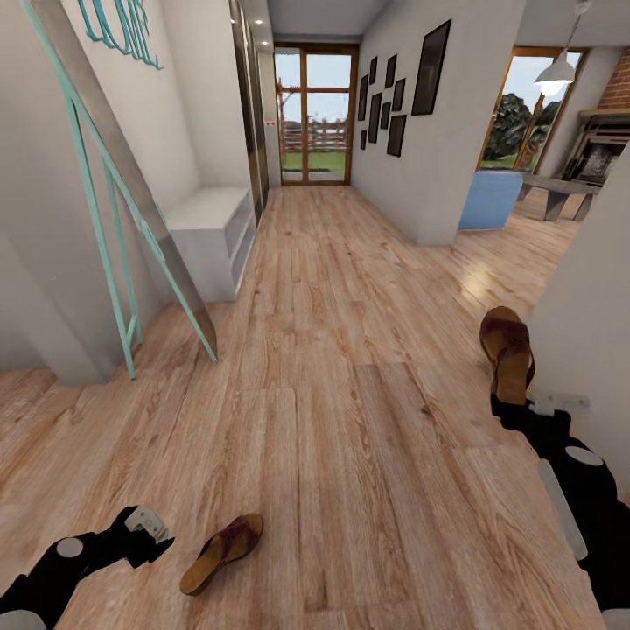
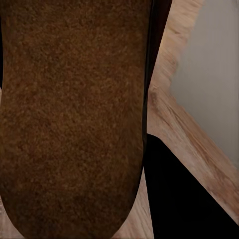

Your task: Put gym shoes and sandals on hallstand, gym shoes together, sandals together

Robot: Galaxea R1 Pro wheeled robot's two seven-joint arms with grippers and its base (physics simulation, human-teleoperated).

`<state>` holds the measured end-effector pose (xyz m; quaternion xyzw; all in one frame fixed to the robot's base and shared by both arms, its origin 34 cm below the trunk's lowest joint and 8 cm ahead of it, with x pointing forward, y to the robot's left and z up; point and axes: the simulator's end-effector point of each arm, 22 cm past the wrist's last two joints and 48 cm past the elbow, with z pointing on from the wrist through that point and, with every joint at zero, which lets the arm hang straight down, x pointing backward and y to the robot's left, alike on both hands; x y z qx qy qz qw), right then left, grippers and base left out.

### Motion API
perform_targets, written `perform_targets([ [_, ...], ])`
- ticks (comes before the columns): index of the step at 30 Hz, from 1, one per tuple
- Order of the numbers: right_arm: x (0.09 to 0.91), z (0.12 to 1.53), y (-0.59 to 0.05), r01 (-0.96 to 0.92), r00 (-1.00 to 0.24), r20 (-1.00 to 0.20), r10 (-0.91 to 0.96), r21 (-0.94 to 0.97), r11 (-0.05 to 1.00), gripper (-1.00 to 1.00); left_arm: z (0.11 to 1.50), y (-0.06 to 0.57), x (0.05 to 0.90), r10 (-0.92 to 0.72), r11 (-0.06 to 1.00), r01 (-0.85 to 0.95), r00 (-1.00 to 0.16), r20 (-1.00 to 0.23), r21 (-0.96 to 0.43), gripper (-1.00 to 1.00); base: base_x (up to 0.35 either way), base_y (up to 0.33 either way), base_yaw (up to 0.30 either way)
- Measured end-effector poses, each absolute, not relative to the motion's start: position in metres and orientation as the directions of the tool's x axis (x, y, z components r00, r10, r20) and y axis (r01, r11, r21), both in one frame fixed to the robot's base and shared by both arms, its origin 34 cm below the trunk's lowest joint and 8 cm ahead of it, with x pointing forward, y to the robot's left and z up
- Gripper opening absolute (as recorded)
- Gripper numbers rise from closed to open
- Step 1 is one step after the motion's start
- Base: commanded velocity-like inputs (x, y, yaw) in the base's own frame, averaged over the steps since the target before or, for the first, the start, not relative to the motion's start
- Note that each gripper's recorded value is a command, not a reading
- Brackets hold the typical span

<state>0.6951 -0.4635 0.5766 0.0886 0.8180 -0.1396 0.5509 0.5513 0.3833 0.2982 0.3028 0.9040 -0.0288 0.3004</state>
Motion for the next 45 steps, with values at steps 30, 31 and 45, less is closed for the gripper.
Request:
perform_targets([
  [30, 0.709, 0.605, -0.451, 0.267, -0.346, -0.938, -0.018, -0.118, 0.956, -1.0, 0.306, 0.363, 0.547, 0.602, 0.734, 0.679, -0.636, -0.483, 0.021, 1.0, 0.0, 0.0, 0.0],
  [31, 0.709, 0.605, -0.451, 0.267, -0.347, -0.938, -0.018, -0.118, 0.956, -1.0, 0.305, 0.364, 0.546, 0.598, 0.739, 0.674, -0.644, -0.477, 0.017, 1.0, 0.0, 0.0, 0.0],
  [45, 0.708, 0.585, -0.451, 0.266, -0.367, -0.93, -0.018, -0.123, 0.956, -1.0, 0.298, 0.37, 0.551, 0.595, 0.75, 0.66, -0.657, -0.464, 0.027, 1.0, 0.0, 0.0, 0.0],
])
